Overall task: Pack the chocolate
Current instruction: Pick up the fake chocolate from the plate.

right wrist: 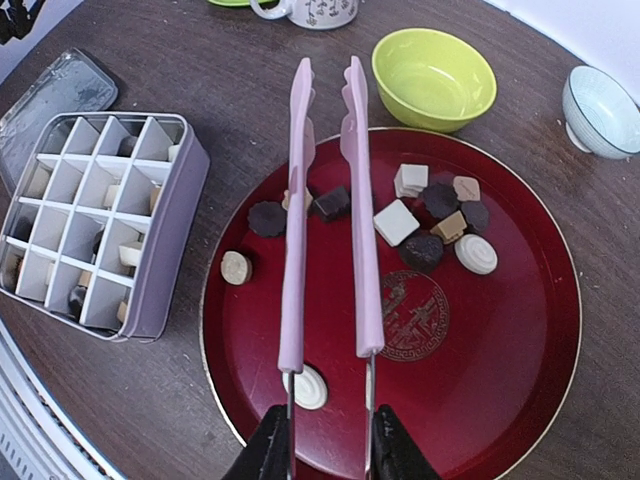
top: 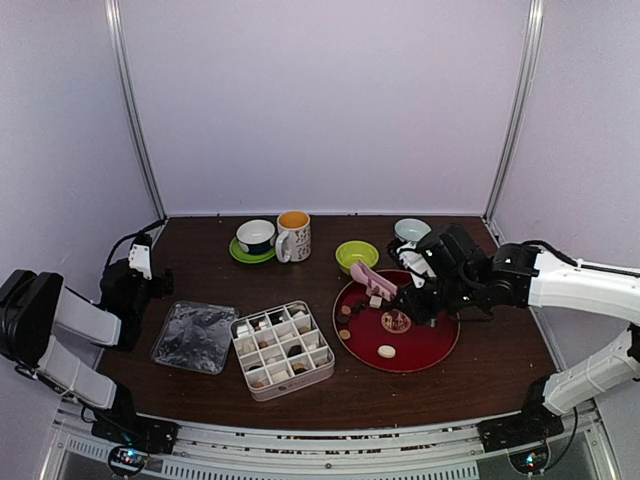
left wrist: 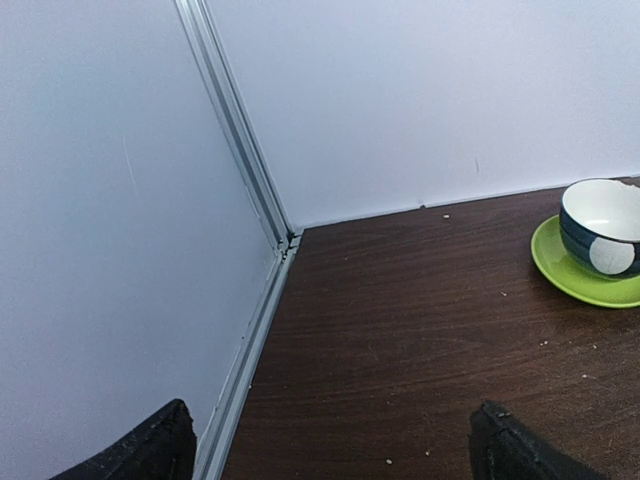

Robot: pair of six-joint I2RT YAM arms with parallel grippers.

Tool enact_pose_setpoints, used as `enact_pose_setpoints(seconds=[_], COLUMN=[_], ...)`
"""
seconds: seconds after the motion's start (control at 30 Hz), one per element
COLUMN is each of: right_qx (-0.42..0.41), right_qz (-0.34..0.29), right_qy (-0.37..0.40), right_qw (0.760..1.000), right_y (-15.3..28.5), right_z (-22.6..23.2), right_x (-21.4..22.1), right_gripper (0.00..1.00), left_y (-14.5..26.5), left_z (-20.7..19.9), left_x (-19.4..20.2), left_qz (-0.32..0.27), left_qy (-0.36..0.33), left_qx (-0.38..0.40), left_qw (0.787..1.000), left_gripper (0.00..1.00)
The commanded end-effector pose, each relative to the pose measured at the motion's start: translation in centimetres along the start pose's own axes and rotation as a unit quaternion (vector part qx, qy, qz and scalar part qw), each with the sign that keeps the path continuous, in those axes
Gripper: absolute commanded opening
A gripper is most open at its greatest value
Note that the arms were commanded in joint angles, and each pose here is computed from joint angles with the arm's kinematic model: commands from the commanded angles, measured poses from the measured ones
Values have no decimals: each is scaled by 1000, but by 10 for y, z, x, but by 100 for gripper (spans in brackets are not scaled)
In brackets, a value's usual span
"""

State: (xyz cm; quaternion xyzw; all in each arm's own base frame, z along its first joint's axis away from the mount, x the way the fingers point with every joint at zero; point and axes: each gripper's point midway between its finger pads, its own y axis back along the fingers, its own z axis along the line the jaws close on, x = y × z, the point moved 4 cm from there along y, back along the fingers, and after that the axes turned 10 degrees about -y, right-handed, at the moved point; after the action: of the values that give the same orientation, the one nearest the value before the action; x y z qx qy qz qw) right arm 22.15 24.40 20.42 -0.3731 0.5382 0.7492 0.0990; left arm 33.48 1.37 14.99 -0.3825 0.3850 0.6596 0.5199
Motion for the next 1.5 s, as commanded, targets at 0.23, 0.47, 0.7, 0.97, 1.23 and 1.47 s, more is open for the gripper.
enact_pose_setpoints(seconds=[0.23,0.47,0.7,0.97,1.23,1.47], right_qx=[20,8,7,11,6,18], right_qz=[59,91,104,110,108,108], right_qy=[-12,-8,-25,-68,-94,-102], right_qw=[998,996,994,992,990,989], right_y=[-3,-14,-30,-44,-52,-61], right_z=[-19,-14,-6,-5,-1,-3], right_x=[25,32,25,24,18,15], right_gripper=[29,30,30,31,33,34], left_y=[-3,-3,-3,-3,-3,-3], left_z=[9,9,9,9,9,9], left_x=[-14,-14,-14,-14,-14,-14], left_qz=[-29,-29,-29,-29,-29,-29], left_qy=[13,13,14,13,13,13], left_qx=[-18,-18,-19,-18,-18,-19], left_qw=[999,999,999,999,999,999], left_gripper=[98,98,98,98,98,98])
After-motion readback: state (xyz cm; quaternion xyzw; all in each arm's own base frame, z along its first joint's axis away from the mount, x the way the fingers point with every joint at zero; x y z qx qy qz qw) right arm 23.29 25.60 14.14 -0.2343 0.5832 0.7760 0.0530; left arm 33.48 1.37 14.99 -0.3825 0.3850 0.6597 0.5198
